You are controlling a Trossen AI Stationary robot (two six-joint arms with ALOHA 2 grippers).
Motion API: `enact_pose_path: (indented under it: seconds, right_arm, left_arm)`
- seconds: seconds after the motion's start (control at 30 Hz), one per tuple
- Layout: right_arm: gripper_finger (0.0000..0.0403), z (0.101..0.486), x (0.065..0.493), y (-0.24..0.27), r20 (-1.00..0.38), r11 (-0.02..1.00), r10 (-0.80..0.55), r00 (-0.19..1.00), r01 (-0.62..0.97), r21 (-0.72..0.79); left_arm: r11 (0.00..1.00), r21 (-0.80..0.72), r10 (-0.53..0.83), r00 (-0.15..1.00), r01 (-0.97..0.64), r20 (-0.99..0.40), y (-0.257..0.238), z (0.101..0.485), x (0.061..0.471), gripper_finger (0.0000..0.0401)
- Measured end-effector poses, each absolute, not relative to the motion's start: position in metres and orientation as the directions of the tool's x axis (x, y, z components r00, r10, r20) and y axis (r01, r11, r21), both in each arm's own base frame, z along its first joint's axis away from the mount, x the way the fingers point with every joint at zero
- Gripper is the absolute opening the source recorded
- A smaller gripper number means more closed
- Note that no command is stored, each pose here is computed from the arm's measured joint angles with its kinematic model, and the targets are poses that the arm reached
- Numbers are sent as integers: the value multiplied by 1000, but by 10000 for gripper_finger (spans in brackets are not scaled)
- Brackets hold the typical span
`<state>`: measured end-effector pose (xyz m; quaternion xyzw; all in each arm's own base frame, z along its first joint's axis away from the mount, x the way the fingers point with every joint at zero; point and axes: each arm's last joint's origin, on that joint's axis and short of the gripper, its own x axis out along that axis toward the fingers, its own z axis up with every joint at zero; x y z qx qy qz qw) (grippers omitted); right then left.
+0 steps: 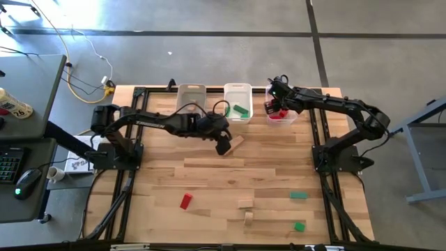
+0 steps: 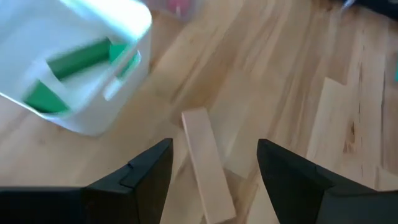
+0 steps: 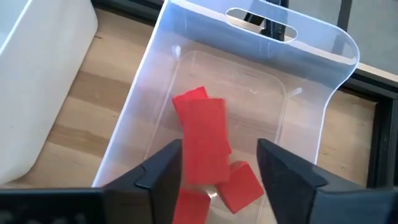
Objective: Sort & place blocks by color
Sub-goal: Put the red block into the transparent bin, then put the brown block into the gray bin
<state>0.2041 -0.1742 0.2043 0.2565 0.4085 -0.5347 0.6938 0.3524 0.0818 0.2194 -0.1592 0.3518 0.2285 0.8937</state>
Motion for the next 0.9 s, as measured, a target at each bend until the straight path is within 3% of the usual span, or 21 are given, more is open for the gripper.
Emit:
enact_pose_path:
  seconds: [0.23, 0.7, 0.9]
  right_arm:
    - [232, 204, 204, -174, -844, 297, -528, 96, 952, -77]
    - [233, 205, 205, -175, -839, 296, -534, 104, 953, -71]
    - [233, 205, 205, -175, -839, 296, -534, 104, 953, -70]
  left_arm:
    - [828, -164, 240, 604, -536, -760, 81, 192, 361, 219]
    - [825, -179, 188, 559, -536, -808, 73, 163, 370, 219]
    - [816, -132, 250, 550, -562, -797, 73, 163, 370, 219]
